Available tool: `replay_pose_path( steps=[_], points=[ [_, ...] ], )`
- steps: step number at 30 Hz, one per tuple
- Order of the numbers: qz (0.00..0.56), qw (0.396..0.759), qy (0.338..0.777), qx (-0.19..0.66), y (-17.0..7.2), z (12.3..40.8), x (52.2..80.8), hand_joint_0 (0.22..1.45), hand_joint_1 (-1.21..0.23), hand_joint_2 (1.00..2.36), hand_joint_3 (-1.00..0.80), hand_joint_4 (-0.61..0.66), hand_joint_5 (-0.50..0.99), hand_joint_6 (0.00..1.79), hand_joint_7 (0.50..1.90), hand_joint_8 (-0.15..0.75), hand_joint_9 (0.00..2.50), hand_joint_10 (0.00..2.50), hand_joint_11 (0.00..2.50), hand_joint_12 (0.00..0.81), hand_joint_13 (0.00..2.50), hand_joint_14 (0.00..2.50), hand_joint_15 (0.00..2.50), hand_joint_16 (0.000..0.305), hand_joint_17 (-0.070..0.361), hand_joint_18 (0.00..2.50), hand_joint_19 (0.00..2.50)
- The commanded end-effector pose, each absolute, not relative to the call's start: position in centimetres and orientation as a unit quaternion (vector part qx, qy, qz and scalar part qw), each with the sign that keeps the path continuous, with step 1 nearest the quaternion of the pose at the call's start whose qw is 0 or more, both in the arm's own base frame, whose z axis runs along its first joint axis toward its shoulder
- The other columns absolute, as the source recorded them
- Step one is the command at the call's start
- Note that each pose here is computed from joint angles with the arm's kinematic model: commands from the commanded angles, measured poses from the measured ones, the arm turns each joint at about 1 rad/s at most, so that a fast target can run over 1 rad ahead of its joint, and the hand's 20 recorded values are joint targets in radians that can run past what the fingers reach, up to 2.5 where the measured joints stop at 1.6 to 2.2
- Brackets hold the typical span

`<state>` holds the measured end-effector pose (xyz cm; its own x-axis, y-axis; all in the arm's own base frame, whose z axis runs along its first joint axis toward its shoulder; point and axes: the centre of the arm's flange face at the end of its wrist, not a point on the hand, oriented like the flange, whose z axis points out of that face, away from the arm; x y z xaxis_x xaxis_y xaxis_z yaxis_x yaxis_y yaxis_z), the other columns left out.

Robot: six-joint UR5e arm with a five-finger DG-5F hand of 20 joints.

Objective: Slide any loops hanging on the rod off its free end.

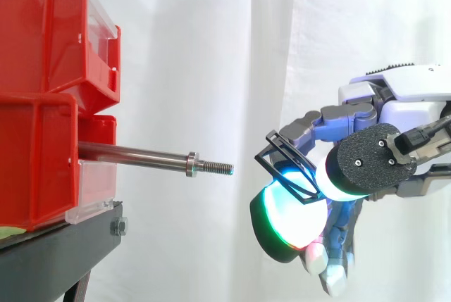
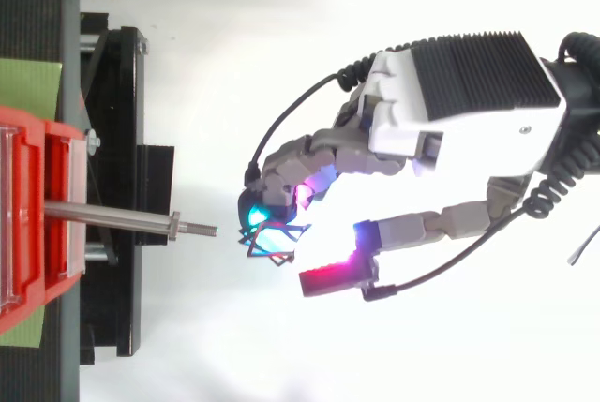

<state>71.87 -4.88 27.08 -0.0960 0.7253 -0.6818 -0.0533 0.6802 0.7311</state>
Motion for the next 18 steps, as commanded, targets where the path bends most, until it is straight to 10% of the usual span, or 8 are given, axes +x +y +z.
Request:
replay_pose_path(
  steps=[1, 18],
  points=[
    [0.336, 0.597, 0.650, 0.328, -5.19, 27.02, 71.50, 0.58, -0.67, 1.03, 0.01, -0.02, -0.19, 0.91, 1.05, 0.325, 0.85, 0.01, 0.30, 0.323, 1.00, 0.01, 0.23, 0.047, 0.106, 0.98, 0.34],
    [0.381, 0.536, 0.598, 0.458, -5.35, 26.35, 70.74, 0.64, -0.72, 1.02, -0.29, -0.04, -0.19, 0.92, 1.06, 0.315, 0.86, 0.01, 0.30, 0.314, 1.01, 0.01, 0.23, 0.045, 0.102, 0.99, 0.35]
  ],
)
